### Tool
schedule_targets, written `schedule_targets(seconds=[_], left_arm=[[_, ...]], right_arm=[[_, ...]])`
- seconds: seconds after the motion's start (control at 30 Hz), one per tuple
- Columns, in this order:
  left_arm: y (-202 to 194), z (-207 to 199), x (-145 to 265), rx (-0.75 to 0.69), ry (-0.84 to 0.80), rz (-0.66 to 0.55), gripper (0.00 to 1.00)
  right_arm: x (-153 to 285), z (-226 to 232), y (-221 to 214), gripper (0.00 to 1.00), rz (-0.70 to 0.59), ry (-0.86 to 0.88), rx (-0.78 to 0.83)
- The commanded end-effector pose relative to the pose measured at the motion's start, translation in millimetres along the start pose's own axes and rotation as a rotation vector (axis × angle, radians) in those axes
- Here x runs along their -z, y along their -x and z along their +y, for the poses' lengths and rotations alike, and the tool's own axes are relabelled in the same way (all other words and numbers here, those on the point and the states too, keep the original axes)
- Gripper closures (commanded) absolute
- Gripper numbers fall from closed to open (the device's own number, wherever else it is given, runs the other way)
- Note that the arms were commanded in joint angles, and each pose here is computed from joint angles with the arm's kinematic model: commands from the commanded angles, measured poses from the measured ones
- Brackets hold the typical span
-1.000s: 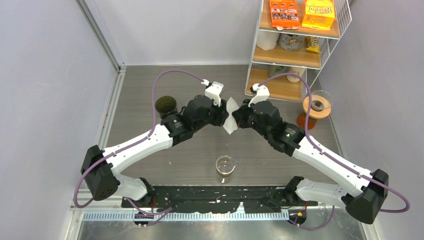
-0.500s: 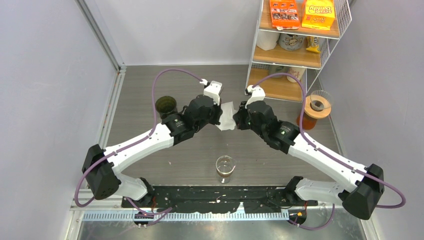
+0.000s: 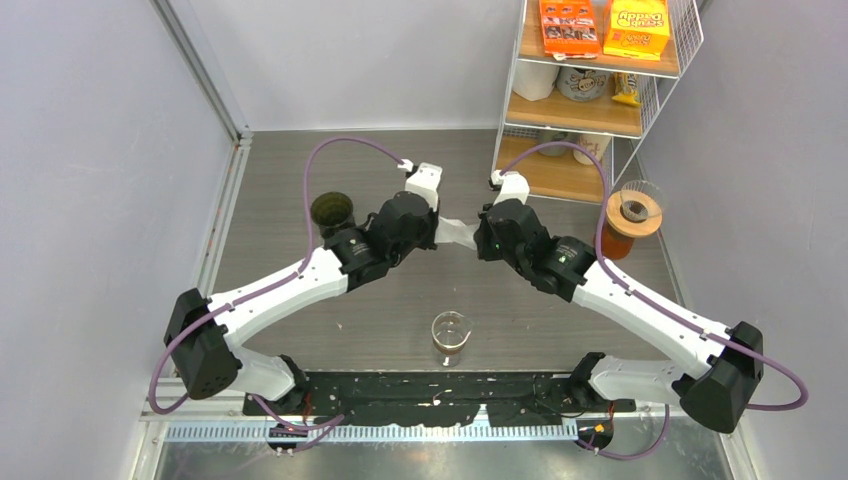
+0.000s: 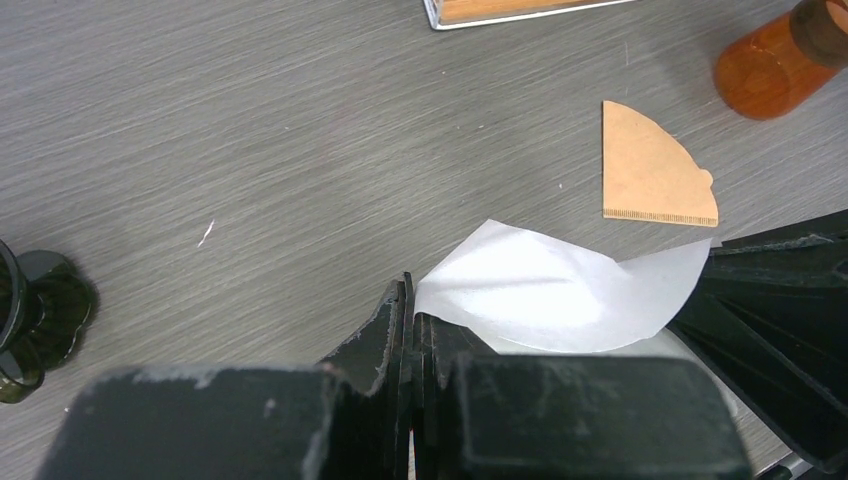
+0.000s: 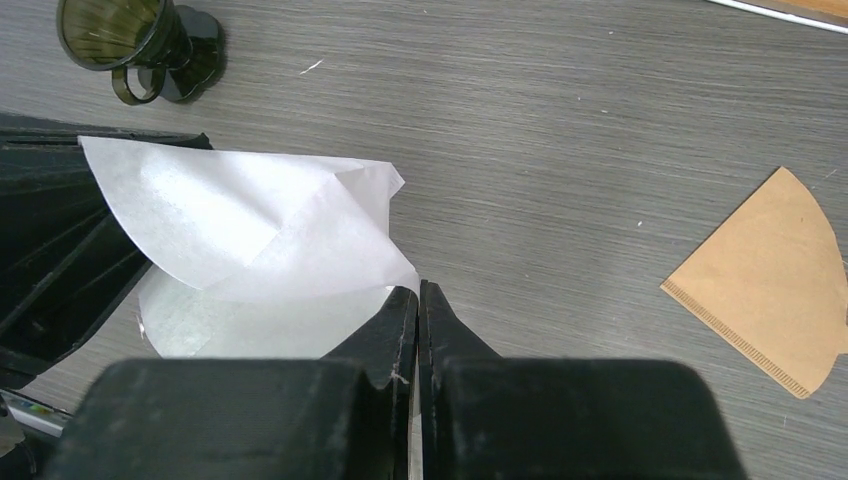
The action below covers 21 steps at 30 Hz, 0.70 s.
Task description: Place the coffee filter in the dripper
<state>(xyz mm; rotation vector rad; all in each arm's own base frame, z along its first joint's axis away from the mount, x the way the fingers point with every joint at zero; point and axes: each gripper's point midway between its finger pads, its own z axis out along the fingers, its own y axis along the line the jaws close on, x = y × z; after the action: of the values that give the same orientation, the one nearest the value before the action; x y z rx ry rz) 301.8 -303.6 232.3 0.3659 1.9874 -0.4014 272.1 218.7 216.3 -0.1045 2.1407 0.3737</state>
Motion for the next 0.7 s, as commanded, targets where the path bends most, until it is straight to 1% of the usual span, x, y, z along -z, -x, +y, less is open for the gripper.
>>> schedule_targets(seconds=[0.0,0.07,0.13,0.2,0.33,0.43,0.53,0.6,0.63,0.67], left_arm=[[26,4,10,-0.015,0.02,-0.064,1.0],[26,1,11,-0.032,-0.004,-0.059,1.0],[25,-2,13,-0.051,-0.027,-0.048,0.96],[24,-10,15,-0.067,-0.082,-0.038,0.9],[18,-38,25,-0.083,-0.253,-0.012,0.79],[21,-49,34,-0.078,-0.33,-0.022,0.71],[25,-51,39,-0.077,-0.347,-0.039,0.61],[28,-48,42,-0.078,-0.34,-0.053,0.58],[29,-47,44,-0.076,-0.338,-0.061,0.54],[31,-46,46,-0.074,-0.336,-0.069,0.45]], right_arm=[[5,-4,11,0.95,-0.022,-0.035,0.002],[6,-2,12,0.95,-0.024,-0.025,0.004],[6,-2,14,0.95,-0.03,-0.025,0.005],[7,0,17,0.95,-0.037,-0.016,0.0],[9,11,21,0.95,-0.042,0.036,-0.022],[12,18,25,0.95,-0.039,0.062,-0.053],[16,16,29,0.95,-0.041,0.047,-0.071],[18,14,30,0.95,-0.041,0.036,-0.078],[18,12,29,0.95,-0.036,0.029,-0.078],[20,12,30,0.95,-0.037,0.027,-0.08]])
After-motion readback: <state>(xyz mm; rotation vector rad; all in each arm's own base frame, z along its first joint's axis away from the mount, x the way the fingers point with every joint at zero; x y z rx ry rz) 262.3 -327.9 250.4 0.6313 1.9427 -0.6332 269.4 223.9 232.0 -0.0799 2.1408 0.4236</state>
